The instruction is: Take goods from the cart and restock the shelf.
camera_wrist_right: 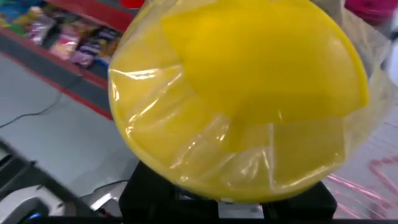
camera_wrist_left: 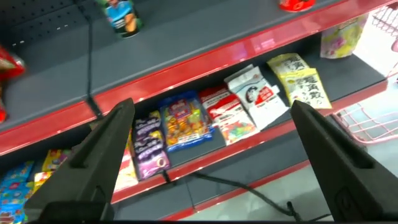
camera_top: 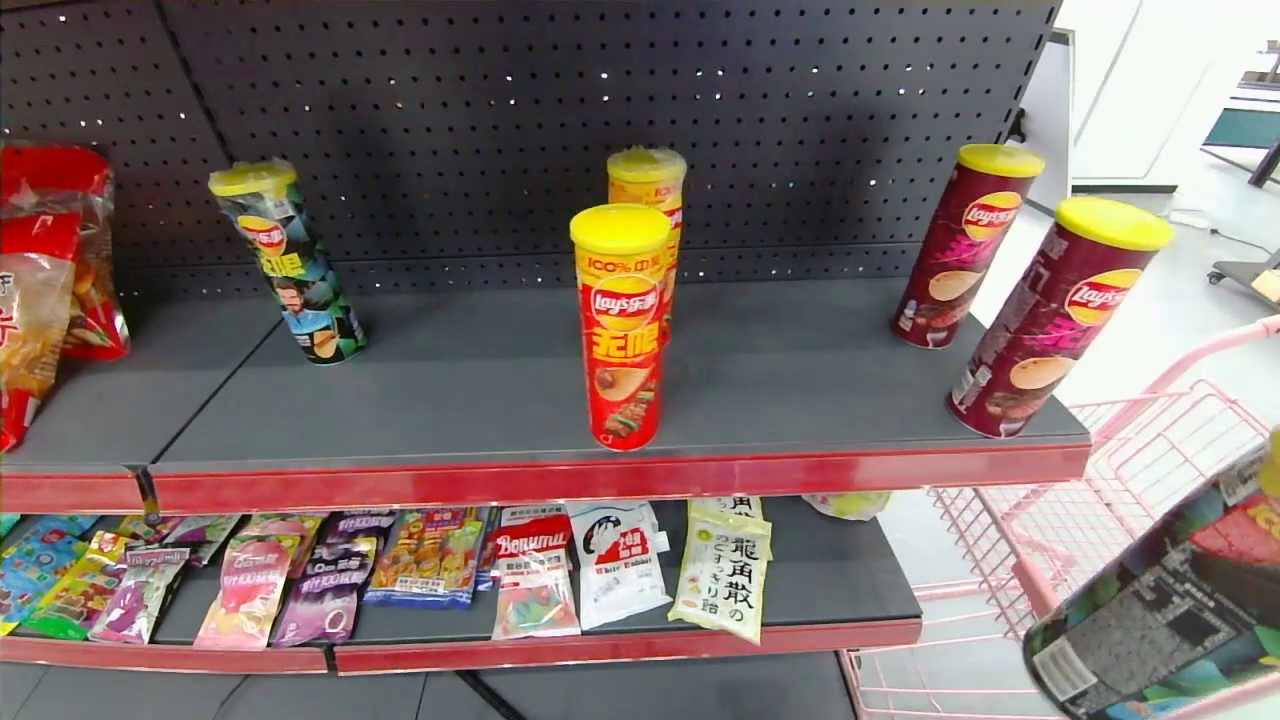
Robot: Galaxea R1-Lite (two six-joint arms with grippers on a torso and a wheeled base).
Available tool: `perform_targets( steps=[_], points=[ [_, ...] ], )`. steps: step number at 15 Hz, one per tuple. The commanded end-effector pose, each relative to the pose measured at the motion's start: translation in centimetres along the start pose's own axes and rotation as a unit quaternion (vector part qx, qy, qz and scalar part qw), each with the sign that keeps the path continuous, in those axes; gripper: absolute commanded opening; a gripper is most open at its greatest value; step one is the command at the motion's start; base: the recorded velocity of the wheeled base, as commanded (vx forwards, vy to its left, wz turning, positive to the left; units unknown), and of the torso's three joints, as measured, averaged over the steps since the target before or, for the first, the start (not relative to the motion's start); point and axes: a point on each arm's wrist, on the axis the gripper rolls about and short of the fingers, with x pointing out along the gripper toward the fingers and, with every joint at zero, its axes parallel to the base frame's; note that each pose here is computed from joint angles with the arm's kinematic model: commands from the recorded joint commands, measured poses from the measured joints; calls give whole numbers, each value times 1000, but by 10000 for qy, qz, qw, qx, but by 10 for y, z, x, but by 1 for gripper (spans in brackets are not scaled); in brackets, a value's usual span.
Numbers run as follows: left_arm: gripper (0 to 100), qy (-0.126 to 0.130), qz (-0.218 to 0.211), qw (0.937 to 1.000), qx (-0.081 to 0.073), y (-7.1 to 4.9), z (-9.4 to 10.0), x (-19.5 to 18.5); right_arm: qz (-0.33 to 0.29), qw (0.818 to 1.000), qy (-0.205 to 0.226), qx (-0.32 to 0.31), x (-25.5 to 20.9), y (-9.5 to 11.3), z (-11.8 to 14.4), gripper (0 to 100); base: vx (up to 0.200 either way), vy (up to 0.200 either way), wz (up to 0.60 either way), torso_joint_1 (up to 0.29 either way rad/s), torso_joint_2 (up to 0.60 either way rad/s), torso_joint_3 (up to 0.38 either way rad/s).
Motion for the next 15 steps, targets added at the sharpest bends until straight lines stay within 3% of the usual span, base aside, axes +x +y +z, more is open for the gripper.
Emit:
perform_targets(
  steps=[1,5,8,15],
  points=[
    [100,6,4,10000,-1,0,0,0,567,9983,-24,91,4,2,2,0,0,200,0,-2,-2,2],
    [100,14,3,10000,0,0,-1,0,1301,9914,-145,75,7,4,12,0,0,200,0,5,-2,0],
    [100,14,3,10000,0,0,-1,0,1405,9900,-80,70,18,0,24,0,0,200,0,2,1,4],
    [100,4,28,10000,-2,0,-1,0,1665,9860,-38,-11,20,5,22,0,0,200,0,2,1,2]
  ],
)
